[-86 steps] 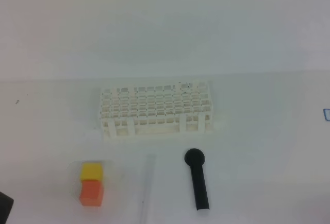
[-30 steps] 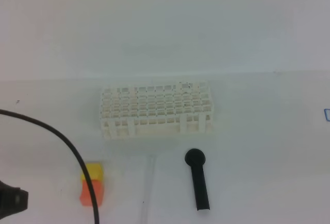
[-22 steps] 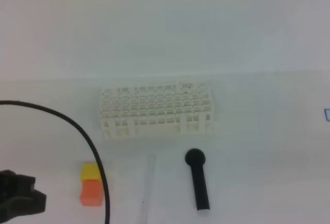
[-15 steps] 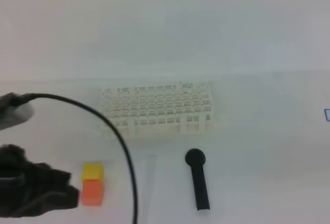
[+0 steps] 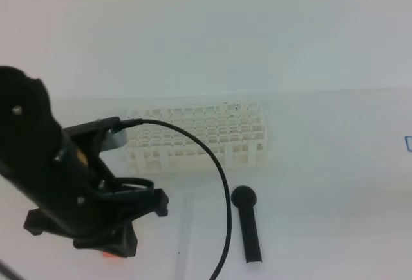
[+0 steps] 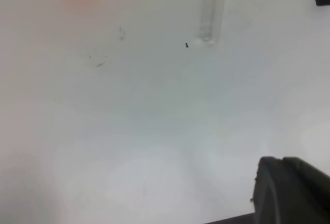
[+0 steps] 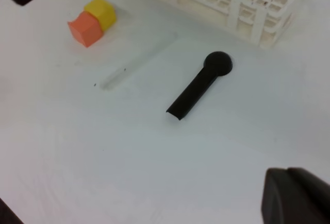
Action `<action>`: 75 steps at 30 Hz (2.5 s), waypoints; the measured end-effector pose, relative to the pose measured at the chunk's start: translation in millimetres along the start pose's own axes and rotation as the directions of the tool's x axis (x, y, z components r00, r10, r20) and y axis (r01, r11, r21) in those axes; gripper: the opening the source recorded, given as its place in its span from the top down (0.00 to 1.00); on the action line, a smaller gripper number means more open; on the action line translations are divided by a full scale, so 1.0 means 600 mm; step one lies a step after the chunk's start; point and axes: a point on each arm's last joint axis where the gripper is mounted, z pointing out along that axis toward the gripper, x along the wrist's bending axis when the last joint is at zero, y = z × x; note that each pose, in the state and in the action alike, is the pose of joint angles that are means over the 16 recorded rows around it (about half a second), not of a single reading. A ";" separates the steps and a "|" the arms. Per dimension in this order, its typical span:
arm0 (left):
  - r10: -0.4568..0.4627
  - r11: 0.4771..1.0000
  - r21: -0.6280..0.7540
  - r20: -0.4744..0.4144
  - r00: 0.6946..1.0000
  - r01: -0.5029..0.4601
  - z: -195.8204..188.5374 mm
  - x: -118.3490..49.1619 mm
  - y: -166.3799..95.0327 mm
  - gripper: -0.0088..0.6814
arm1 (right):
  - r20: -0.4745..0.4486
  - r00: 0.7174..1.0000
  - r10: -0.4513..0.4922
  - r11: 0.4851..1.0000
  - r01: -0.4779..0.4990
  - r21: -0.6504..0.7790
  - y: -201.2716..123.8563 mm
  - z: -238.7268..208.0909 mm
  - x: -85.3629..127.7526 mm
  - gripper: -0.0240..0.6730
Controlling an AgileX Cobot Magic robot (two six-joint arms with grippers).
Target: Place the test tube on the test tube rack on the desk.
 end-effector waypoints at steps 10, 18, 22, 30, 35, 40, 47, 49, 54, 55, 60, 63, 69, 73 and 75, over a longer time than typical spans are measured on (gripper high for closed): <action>-0.026 0.998 0.056 -0.095 0.995 0.031 0.063 -0.016 0.045 0.99 | -0.034 0.999 -0.018 1.000 0.019 0.018 -0.003 0.000 0.006 0.97; 0.057 0.996 0.078 -0.155 0.986 -0.045 0.113 -0.038 0.069 0.99 | -0.062 0.997 -0.049 0.998 0.051 0.023 -0.003 0.001 0.012 0.97; 0.095 0.993 0.088 -0.170 0.981 -0.081 0.133 -0.051 0.078 0.99 | -0.070 0.996 -0.062 0.998 0.064 0.026 -0.004 0.001 0.014 0.97; 0.112 0.991 0.087 -0.143 0.983 -0.100 0.159 -0.068 0.090 0.93 | -0.075 0.995 -0.072 0.997 0.075 0.032 -0.004 0.002 0.015 0.97; 0.123 0.991 0.070 -0.127 0.984 -0.115 0.168 -0.074 0.095 0.83 | -0.081 0.994 -0.071 0.996 0.074 0.042 -0.004 0.006 0.014 0.97; 0.138 0.990 0.058 -0.118 0.983 -0.132 0.175 -0.078 0.099 0.66 | -0.085 0.994 -0.067 0.996 0.071 0.054 -0.003 0.011 0.012 0.97; 0.138 0.988 0.080 -0.124 0.983 -0.129 0.193 -0.078 0.101 0.48 | -0.088 0.994 -0.062 0.996 0.068 0.066 -0.002 0.015 0.011 0.97; 0.137 0.988 0.090 -0.126 0.983 -0.126 0.200 -0.078 0.101 0.44 | -0.088 0.994 -0.062 0.995 0.068 0.067 -0.002 0.016 0.010 0.97; 0.133 0.986 0.120 -0.134 0.982 -0.118 0.220 -0.077 0.101 0.41 | -0.088 0.994 -0.062 0.995 0.068 0.068 -0.002 0.016 0.010 0.97; 0.133 0.985 0.126 -0.136 0.982 -0.116 0.224 -0.076 0.101 0.41 | -0.089 0.994 -0.062 0.995 0.068 0.068 -0.002 0.016 0.010 0.97; 0.132 0.982 0.154 -0.147 0.980 -0.109 0.248 -0.074 0.102 0.41 | -0.089 0.994 -0.062 0.995 0.068 0.068 -0.003 0.016 0.010 0.97; 0.131 0.980 0.170 -0.153 0.979 -0.104 0.262 -0.073 0.101 0.41 | -0.089 0.994 -0.062 0.995 0.068 0.069 -0.003 0.016 0.010 0.97; 0.127 0.976 0.194 -0.163 0.978 -0.094 0.283 -0.070 0.101 0.41 | -0.089 0.994 -0.062 0.995 0.068 0.069 -0.003 0.016 0.010 0.97; 0.125 0.975 0.205 -0.168 0.978 -0.090 0.292 -0.070 0.101 0.41 | -0.089 0.994 -0.062 0.995 0.068 0.069 -0.003 0.016 0.010 0.97; 0.124 0.974 0.207 -0.169 0.978 -0.088 0.294 -0.069 0.101 0.41 | -0.090 0.994 -0.062 0.995 0.068 0.069 -0.003 0.016 0.010 0.97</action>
